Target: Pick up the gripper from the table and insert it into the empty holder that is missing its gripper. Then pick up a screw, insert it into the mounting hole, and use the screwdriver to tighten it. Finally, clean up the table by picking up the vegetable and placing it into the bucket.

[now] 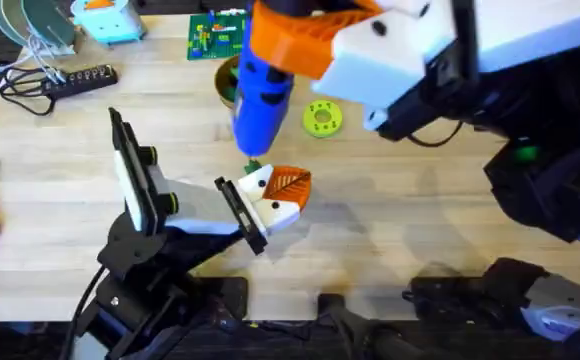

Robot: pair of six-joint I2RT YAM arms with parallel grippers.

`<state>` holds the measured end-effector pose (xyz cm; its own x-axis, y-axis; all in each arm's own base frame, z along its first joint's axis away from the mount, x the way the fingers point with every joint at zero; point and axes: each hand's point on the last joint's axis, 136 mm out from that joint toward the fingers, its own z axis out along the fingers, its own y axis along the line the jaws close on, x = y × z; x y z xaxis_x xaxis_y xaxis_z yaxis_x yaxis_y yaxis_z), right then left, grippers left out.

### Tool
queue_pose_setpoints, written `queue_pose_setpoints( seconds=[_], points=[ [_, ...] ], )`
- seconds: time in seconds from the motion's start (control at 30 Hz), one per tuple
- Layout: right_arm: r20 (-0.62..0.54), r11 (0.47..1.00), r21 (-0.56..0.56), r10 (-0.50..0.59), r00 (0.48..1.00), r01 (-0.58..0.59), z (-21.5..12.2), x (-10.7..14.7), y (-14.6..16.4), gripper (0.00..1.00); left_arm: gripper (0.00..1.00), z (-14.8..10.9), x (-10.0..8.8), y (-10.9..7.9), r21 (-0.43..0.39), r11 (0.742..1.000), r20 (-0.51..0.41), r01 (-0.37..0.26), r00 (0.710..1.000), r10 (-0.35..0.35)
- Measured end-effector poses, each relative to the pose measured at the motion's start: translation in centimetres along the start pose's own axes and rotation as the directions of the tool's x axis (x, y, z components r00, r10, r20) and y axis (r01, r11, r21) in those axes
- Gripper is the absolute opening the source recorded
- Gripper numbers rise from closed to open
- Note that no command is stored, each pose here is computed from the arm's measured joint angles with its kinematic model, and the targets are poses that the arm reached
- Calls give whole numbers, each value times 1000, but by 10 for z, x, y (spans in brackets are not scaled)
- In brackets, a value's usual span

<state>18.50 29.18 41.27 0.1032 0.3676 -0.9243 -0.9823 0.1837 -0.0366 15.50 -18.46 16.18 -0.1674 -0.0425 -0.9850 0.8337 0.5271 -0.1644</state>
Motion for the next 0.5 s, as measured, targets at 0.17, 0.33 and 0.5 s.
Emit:
queue_pose_setpoints(
  seconds=[0.17,0.33,0.5],
  points=[
    [-91,996,-10,84,992,-85,5,28,6,25,15,0,0,0,0,1000,0,0,1000,0],
    [-132,994,-1,110,985,-111,5,40,5,25,15,0,0,0,0,1000,0,0,1000,0],
    [-162,996,3,86,983,-86,4,48,3,25,15,0,0,0,0,1000,0,0,1000,0]
  ],
)
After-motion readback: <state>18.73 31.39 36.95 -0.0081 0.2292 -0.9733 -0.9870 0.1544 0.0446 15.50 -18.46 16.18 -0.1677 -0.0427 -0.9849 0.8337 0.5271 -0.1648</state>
